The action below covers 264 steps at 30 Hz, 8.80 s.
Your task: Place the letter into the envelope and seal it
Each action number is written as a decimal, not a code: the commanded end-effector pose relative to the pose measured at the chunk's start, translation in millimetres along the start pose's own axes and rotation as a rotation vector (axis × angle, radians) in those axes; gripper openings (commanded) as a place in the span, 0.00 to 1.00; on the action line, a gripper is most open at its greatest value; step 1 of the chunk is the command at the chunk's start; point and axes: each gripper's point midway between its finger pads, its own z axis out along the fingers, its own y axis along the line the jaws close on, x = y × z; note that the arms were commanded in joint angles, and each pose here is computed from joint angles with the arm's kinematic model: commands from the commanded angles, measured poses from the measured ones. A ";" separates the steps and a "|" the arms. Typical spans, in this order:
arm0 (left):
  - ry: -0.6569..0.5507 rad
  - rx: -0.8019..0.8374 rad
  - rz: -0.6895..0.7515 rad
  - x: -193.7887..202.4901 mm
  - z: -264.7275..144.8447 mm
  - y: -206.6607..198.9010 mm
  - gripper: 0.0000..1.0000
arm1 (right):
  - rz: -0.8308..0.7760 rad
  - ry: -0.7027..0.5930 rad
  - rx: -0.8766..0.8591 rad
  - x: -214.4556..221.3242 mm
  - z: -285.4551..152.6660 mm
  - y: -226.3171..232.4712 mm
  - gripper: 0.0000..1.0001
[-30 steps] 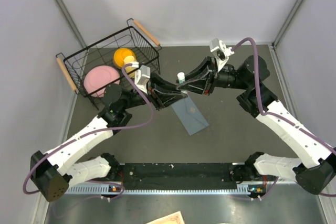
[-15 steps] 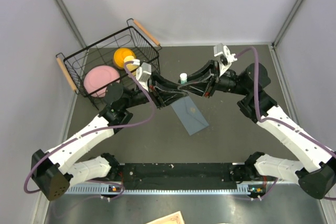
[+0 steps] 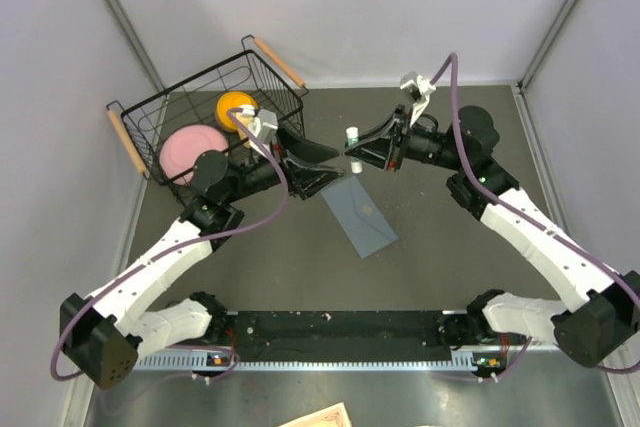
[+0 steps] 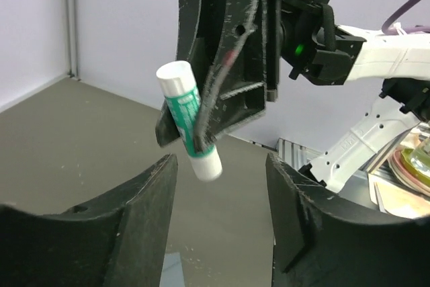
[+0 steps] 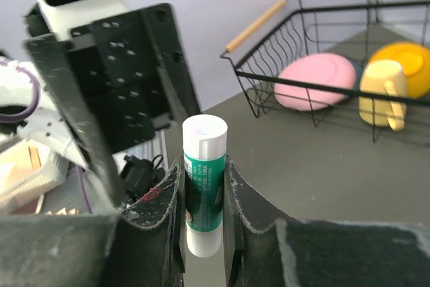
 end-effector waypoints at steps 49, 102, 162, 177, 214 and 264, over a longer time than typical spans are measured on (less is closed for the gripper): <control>-0.064 0.178 -0.177 10.9 17.9 -16.1 0.49 | 0.203 -0.100 -0.158 -20.4 7.5 22.0 0.00; 0.244 0.619 0.181 54.6 -35.7 -74.5 0.00 | -0.290 0.145 -0.530 -2.8 -30.2 118.5 0.88; 0.062 0.450 0.083 29.3 -15.7 -56.5 0.00 | -0.134 0.121 -0.288 15.8 21.8 69.9 0.00; -0.168 -0.107 0.120 -29.9 -5.0 21.6 0.00 | 0.120 0.122 0.330 42.4 20.7 -33.9 0.00; 0.040 0.184 -0.068 15.6 -24.9 -13.5 0.69 | 0.184 0.031 -0.194 -3.1 8.3 19.5 0.00; 0.646 -0.639 -0.102 146.3 -150.2 133.3 0.00 | -0.071 -0.001 0.202 -50.9 -24.4 -48.5 0.99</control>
